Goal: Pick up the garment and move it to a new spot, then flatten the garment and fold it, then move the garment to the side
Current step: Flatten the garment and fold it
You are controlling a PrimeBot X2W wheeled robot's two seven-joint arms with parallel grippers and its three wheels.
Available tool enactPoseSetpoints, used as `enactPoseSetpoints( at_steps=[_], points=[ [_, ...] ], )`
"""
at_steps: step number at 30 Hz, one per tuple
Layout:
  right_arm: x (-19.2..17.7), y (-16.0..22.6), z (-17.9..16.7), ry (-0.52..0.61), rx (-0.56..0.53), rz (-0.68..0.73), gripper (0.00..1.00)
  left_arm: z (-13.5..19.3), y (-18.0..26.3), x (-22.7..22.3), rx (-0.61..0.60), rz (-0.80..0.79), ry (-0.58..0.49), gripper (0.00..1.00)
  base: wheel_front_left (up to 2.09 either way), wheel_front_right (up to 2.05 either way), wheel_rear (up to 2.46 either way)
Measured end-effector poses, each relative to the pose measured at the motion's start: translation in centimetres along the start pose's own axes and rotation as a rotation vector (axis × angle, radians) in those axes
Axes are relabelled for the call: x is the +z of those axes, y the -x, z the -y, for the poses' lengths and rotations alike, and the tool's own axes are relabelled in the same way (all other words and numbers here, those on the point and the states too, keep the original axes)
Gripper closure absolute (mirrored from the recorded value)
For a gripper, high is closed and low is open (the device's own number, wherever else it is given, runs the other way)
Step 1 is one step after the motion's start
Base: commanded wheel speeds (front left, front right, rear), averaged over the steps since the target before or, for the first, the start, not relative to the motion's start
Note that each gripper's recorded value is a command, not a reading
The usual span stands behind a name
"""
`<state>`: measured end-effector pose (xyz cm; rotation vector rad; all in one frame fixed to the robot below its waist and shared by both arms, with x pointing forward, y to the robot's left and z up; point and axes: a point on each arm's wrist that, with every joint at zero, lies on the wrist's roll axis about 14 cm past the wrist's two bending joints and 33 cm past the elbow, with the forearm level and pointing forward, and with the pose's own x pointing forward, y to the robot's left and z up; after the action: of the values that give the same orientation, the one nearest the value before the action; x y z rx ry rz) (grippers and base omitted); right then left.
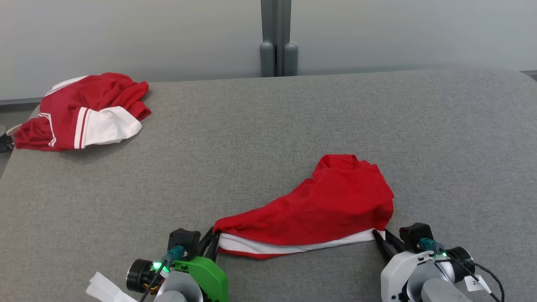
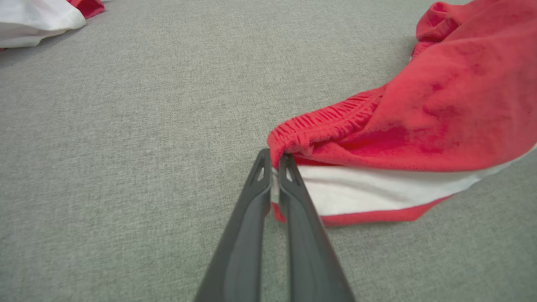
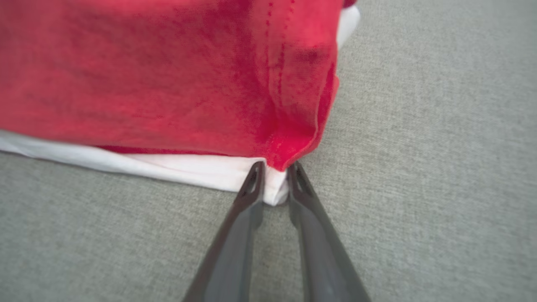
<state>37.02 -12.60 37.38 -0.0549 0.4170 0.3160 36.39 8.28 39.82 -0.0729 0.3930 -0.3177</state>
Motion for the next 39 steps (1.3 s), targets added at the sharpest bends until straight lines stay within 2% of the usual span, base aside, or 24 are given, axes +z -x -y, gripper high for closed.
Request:
enactPoseSetpoints(
  at_steps=[1,4,9,18,24,30,35,39],
  points=[
    [0.0,-0.1,-0.1,-0.004,0.002,-0.001,1.00,0.0,0.0,0.0,0.003,0.001,0.001,1.00,0.00,0.00,0.00],
    [0.5,-0.1,-0.1,-0.033,-0.004,0.016,1.00,0.1,0.1,0.7,0.003,0.027,0.008,1.00,0.00,0.00,0.00],
    [3.3,0.7,0.5,-0.113,-0.029,0.136,1.00,0.4,0.3,2.3,0.000,0.090,0.029,1.00,0.00,0.00,0.00],
    [12.8,4.4,3.2,-0.116,-0.062,0.470,1.00,1.5,0.9,9.4,-0.034,0.304,0.071,1.00,0.00,0.00,0.00],
    [19.4,8.7,3.7,-0.064,-0.062,0.706,1.00,2.9,3.4,17.6,-0.084,0.539,0.097,1.00,0.00,0.00,0.00],
    [24.9,14.8,3.3,-0.023,-0.069,0.942,1.00,5.0,8.8,25.4,-0.164,0.777,0.124,1.00,0.00,0.00,0.00],
    [27.9,19.9,2.7,0.014,-0.085,1.081,1.00,5.8,13.5,29.4,-0.200,0.918,0.126,1.00,0.00,0.00,0.00],
    [29.1,22.5,2.3,0.047,-0.101,1.132,1.00,5.8,15.7,30.7,-0.203,0.962,0.103,1.00,0.00,0.00,0.00]
  ],
)
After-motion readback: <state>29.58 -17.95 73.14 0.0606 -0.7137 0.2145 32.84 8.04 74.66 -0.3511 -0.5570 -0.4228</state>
